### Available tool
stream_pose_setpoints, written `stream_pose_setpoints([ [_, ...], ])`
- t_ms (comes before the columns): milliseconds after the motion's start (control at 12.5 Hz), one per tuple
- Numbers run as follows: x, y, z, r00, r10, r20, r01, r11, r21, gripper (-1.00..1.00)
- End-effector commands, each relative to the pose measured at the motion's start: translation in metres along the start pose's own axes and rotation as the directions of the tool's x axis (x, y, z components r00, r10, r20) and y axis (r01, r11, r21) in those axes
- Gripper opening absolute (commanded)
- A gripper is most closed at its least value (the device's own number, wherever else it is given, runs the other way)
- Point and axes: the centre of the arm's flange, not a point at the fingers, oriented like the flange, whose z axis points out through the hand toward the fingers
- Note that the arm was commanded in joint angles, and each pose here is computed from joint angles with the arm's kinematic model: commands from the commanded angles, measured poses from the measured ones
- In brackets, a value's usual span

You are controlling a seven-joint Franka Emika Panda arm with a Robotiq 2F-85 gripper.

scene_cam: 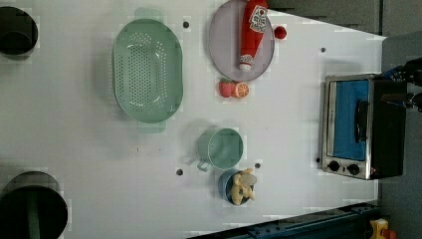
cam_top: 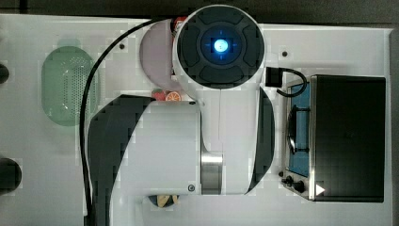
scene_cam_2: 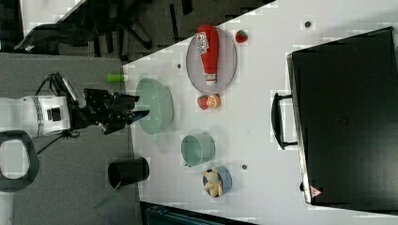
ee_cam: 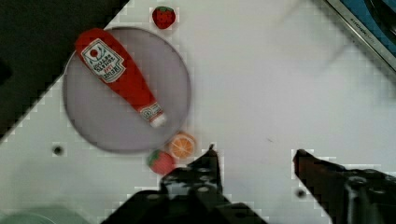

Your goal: Flap open oven.

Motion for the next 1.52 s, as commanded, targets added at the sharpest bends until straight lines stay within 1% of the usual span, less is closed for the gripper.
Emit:
stream_pose_setpoints([
  [80,-0.038,0.089,-0.059,0.999,0.032,0.031,-0.032,0.999,-0.003,0.58],
  [240,-0.038,0.089,-0.059,0.999,0.032,0.031,-0.032,0.999,-0.002,1.0],
  [560,-0.038,0.089,-0.059,0.999,0.032,0.031,-0.032,0.999,-0.003,1.0],
  [640,-0.038,0.089,-0.059,0.999,0.033,0.031,-0.033,0.999,-0.003,0.9],
  [880,-0.036,0.09,-0.058,0.999,0.036,0.033,-0.036,0.999,-0.003,0.15],
  [1120,-0.032,0.096,-0.051,0.998,0.05,0.045,-0.049,0.999,-0.013,-0.54],
  [1200,-0.03,0.099,-0.044,0.997,0.056,0.054,-0.055,0.998,-0.022,-0.65],
  [1360,-0.025,0.105,-0.025,0.995,0.052,0.082,-0.048,0.998,-0.047,-0.65],
  [1520,-0.021,0.111,-0.005,0.996,-0.014,0.087,0.021,0.997,-0.08,-0.65],
])
